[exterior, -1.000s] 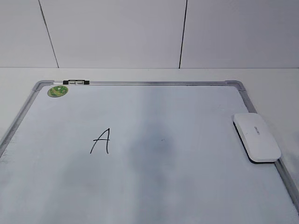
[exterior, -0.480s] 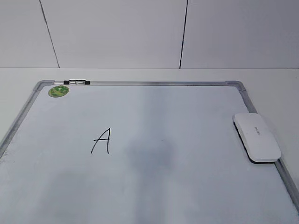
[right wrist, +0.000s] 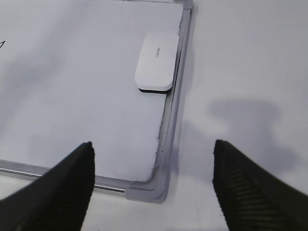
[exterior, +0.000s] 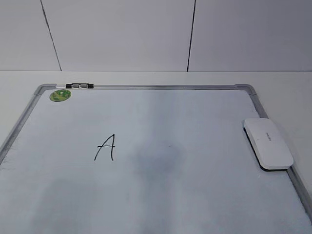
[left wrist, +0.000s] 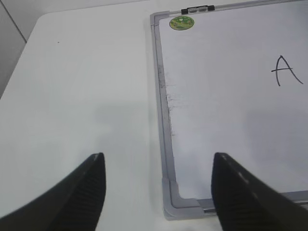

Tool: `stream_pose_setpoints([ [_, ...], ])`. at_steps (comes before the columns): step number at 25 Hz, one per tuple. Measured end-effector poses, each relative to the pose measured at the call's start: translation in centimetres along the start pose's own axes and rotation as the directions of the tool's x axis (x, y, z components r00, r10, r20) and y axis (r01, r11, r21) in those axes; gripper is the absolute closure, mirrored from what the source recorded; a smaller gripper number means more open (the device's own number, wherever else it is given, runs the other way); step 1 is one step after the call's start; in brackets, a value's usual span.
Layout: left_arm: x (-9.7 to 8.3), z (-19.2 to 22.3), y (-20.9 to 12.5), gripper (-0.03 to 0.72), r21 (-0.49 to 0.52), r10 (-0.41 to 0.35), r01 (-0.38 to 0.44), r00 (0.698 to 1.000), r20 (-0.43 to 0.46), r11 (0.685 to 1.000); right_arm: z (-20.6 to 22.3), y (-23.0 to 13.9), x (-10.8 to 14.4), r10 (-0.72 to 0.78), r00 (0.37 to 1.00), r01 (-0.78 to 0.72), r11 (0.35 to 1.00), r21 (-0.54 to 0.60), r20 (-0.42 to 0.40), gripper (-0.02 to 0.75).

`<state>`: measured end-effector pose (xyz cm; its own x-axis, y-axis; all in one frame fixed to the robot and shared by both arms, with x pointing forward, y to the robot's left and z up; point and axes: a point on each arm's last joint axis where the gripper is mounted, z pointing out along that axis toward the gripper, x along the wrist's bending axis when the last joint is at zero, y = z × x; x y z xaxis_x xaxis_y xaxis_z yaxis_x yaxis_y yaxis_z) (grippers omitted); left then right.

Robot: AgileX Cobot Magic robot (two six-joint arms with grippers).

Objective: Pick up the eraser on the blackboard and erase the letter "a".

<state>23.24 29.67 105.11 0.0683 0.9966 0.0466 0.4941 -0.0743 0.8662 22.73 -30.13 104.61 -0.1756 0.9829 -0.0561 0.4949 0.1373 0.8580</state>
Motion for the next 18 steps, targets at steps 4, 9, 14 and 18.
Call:
stream_pose_setpoints([
  [4, 0.01, 0.0, 0.0, 0.185, 0.0, 0.001, -0.001, 1.0, -0.002, 1.0, 0.0, -0.02, -0.02, -0.001, 1.0, 0.001, 1.0, 0.002, 0.002, 0.151],
  [9, 0.01, 0.0, 0.0, 0.188, 0.0, 0.001, -0.001, 1.0, -0.002, 1.0, 0.0, -0.02, -0.02, -0.001, 1.0, 0.001, 1.0, 0.002, 0.002, 0.151],
  [14, 0.01, 0.0, 0.0, 0.188, 0.0, 0.001, -0.001, 1.0, -0.002, 1.0, 0.0, -0.02, -0.02, -0.001, 1.0, 0.001, 1.0, 0.002, 0.002, 0.151],
  [18, 0.01, 0.0, 0.0, 0.197, 0.0, 0.002, -0.002, 1.0, -0.002, 1.0, 0.02, -0.03, -0.01, -0.001, 1.0, 0.001, 1.0, 0.003, 0.002, 0.151],
])
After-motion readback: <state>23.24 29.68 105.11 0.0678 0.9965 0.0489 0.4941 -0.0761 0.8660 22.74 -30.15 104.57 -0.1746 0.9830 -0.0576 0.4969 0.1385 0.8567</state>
